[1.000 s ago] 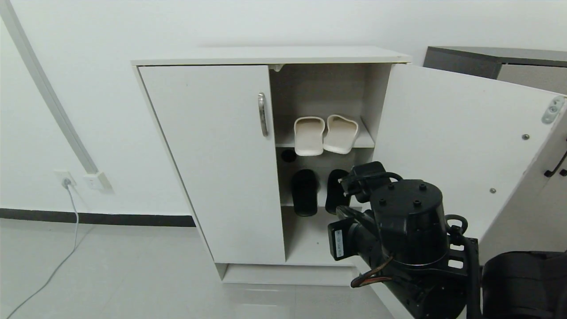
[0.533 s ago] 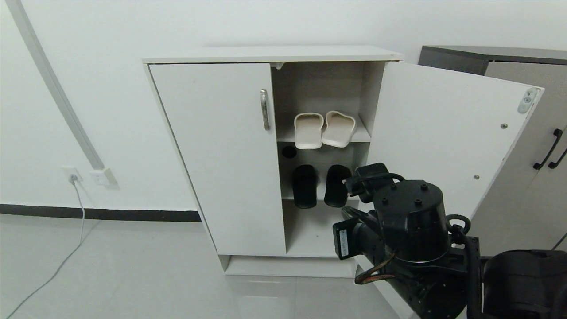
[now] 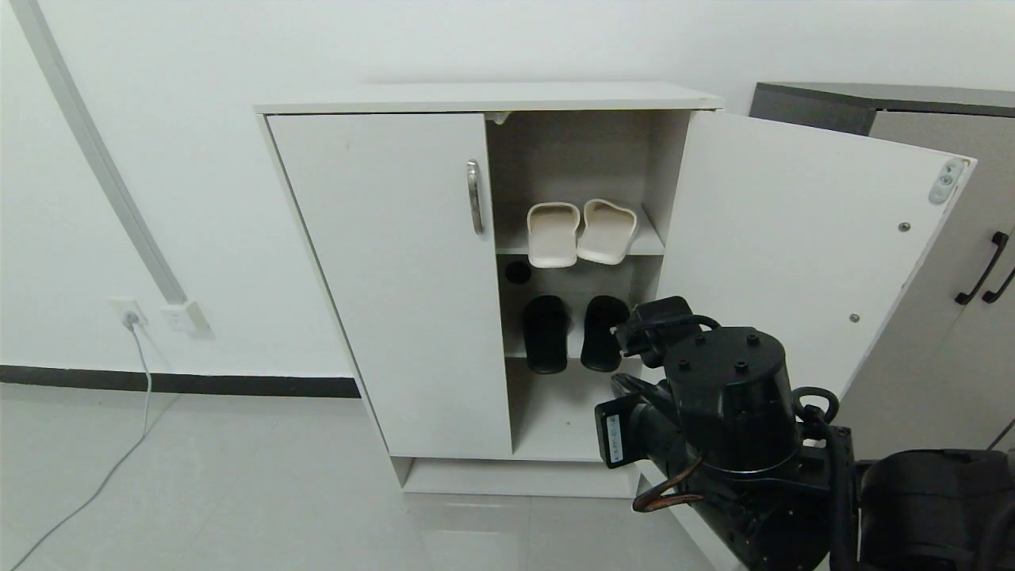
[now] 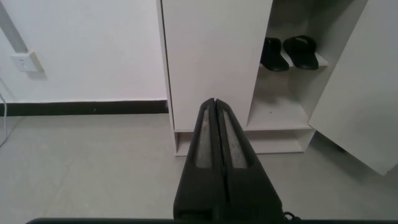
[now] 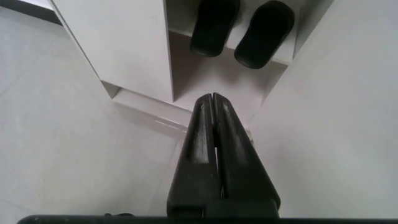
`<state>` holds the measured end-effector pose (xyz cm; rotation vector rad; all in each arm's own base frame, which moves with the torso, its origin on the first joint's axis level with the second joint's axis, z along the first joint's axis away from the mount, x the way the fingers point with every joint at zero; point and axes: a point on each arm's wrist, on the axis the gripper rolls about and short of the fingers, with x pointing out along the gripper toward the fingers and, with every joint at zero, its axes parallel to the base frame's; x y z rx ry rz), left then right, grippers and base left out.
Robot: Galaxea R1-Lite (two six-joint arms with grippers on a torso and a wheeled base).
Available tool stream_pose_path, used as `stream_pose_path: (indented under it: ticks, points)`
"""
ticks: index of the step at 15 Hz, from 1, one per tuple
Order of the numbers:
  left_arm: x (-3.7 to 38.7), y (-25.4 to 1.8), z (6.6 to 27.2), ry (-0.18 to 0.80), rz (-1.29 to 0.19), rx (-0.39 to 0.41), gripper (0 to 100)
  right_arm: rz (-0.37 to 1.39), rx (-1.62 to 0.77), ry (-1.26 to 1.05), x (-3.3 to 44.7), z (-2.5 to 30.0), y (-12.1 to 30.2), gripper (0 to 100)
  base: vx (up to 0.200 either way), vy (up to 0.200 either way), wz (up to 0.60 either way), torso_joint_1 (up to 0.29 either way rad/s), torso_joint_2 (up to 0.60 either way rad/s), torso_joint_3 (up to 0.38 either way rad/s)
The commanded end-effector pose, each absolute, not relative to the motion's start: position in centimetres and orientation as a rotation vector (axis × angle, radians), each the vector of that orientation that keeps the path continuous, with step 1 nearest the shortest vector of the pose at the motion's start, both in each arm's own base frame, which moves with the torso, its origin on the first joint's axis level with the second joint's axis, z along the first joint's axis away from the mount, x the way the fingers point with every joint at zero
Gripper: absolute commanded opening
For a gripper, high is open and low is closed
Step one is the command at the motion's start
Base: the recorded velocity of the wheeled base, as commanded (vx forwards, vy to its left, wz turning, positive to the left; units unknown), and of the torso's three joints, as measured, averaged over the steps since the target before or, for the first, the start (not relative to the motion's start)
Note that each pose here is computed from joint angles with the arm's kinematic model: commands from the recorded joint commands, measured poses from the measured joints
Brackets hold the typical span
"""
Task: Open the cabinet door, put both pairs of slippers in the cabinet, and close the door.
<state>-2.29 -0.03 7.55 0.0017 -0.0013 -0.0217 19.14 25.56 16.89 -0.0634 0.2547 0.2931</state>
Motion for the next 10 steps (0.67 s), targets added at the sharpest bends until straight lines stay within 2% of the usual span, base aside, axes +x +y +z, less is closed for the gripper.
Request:
stream_pose_path:
  ticks: [1,4,7,10]
  points:
    - [-2.28,-0.03,7.55,0.000,-0.021,0.002,0,0.295,-0.067,0.258,19.15,16.73,25.67,0,0.000,0.000,0.00,0.000,0.00,0.000]
    - [-2.28,-0.03,7.55,0.000,-0.021,0.002,0,0.292,-0.069,0.260,19.20,16.64,25.65,0,0.000,0.000,0.00,-0.001,-0.02,-0.015]
    - [-2.28,-0.03,7.55,0.000,-0.021,0.002,0,0.292,-0.070,0.260,19.20,16.64,25.65,0,0.000,0.000,0.00,0.006,-0.19,-0.308]
    - [-2.28,-0.03,7.55,0.000,-0.021,0.002,0,0.293,-0.072,0.261,19.17,16.59,25.70,0,0.000,0.000,0.00,0.048,-0.51,-0.365]
